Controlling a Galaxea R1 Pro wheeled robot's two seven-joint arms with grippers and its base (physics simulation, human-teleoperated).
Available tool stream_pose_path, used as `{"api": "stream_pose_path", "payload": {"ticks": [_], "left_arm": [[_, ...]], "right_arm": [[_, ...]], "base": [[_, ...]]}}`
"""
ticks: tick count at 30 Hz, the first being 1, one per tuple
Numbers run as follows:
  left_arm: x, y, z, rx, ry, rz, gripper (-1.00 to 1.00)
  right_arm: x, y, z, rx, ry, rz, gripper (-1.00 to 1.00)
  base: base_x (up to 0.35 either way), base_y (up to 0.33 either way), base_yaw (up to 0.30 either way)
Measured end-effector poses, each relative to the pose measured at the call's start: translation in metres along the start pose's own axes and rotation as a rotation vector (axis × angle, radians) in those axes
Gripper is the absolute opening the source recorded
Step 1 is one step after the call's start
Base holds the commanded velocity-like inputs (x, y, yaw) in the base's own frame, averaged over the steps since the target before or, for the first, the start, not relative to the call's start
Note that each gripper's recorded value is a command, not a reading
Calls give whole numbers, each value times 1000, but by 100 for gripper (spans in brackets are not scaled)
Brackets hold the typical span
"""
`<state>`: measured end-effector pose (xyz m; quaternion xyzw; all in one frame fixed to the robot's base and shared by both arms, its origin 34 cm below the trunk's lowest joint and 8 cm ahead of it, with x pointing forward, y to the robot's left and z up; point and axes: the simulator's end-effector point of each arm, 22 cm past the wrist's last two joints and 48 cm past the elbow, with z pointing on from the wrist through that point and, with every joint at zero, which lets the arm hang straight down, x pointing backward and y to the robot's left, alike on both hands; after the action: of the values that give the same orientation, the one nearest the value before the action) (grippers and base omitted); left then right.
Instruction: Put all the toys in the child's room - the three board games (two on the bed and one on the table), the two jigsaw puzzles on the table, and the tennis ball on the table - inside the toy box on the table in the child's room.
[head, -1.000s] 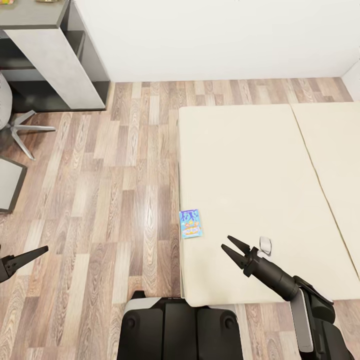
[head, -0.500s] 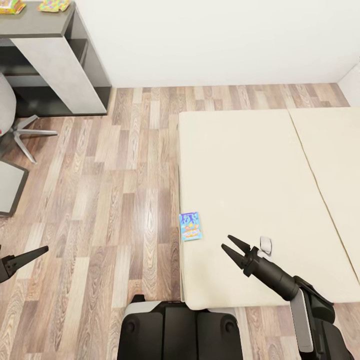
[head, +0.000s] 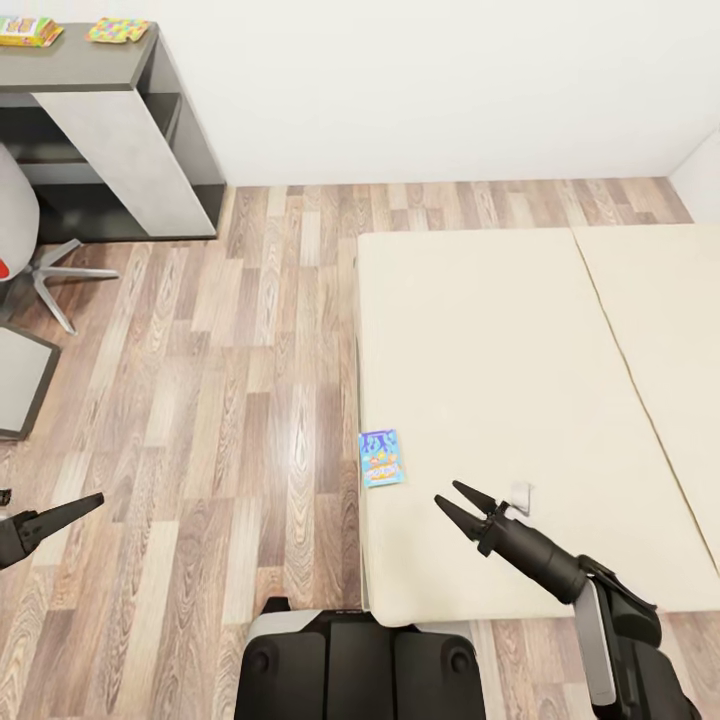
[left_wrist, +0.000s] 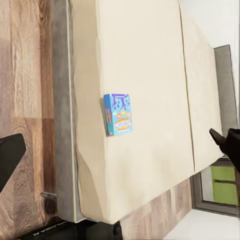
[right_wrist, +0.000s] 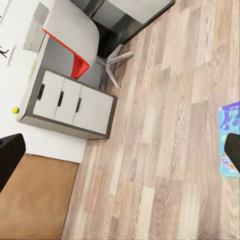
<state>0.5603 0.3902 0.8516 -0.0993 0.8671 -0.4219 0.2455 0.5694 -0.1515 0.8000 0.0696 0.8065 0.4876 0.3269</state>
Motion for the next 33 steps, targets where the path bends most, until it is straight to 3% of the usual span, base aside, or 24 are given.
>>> {"api": "stream_pose_path", "payload": {"ticks": [5, 15, 22, 33], "left_arm": [[9, 15, 10, -76, 44, 6, 100], [26, 56, 25, -284, 115, 25, 100], [37, 79, 31, -420, 146, 40, 100], [35, 104, 23, -575, 130, 47, 100]], "right_arm": [[9, -28, -2, 133, 37, -12, 100], [9, -93, -18, 467, 54, -24, 100], [25, -104, -1, 622, 126, -82, 100], [52, -140, -18, 890, 217, -93, 100]], "base": [[0, 0, 0], [0, 0, 0], [0, 0, 0], [0, 0, 0]]}}
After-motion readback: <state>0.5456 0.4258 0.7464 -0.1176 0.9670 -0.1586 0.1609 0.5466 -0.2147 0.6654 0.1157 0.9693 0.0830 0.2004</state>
